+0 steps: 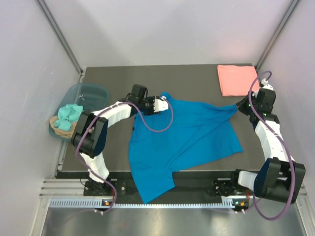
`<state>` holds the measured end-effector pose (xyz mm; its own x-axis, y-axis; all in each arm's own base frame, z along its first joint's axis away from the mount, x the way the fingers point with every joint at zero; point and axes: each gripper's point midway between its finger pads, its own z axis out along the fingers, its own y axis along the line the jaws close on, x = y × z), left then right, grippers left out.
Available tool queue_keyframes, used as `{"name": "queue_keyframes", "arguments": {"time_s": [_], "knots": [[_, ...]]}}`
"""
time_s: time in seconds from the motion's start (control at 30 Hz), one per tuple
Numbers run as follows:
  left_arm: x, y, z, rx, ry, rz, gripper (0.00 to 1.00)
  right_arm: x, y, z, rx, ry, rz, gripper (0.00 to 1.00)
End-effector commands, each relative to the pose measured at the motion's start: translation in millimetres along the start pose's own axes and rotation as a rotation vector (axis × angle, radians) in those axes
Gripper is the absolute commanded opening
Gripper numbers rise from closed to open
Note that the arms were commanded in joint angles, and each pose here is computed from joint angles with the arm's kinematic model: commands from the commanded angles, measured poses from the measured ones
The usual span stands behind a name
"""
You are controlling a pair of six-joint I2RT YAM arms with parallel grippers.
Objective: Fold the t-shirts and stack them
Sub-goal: Flatten the tshirt out
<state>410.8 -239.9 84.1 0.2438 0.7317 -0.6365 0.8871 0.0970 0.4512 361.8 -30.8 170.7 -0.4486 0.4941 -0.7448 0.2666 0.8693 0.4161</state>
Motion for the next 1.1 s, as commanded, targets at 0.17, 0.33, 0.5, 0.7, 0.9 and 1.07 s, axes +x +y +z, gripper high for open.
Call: {"name": "queue_keyframes", "arguments": {"time_s": [0.17,0.33,0.5,0.7,0.9,1.07], "knots": [[-12,-7,26,0.064,-0.067,0.232,0.47,-17,12,-5,-0.052,-0.075,-0.006,0.00],[-10,-11,38,0.066,-0.061,0.241,0.45,-19,12,-5,-0.056,-0.082,-0.007,0.00],[-3,-16,50,0.063,-0.023,0.260,0.43,-15,11,-3,-0.063,-0.069,-0.006,0.00],[-2,-4,52,0.003,-0.007,0.266,0.41,-17,11,-6,-0.065,-0.080,-0.005,0.00],[4,1,54,-0.017,0.018,0.274,0.38,-16,10,-4,-0.067,-0.076,0.000,0.00],[5,2,50,-0.029,0.032,0.280,0.33,-16,11,-4,-0.068,-0.078,0.004,0.00]]}}
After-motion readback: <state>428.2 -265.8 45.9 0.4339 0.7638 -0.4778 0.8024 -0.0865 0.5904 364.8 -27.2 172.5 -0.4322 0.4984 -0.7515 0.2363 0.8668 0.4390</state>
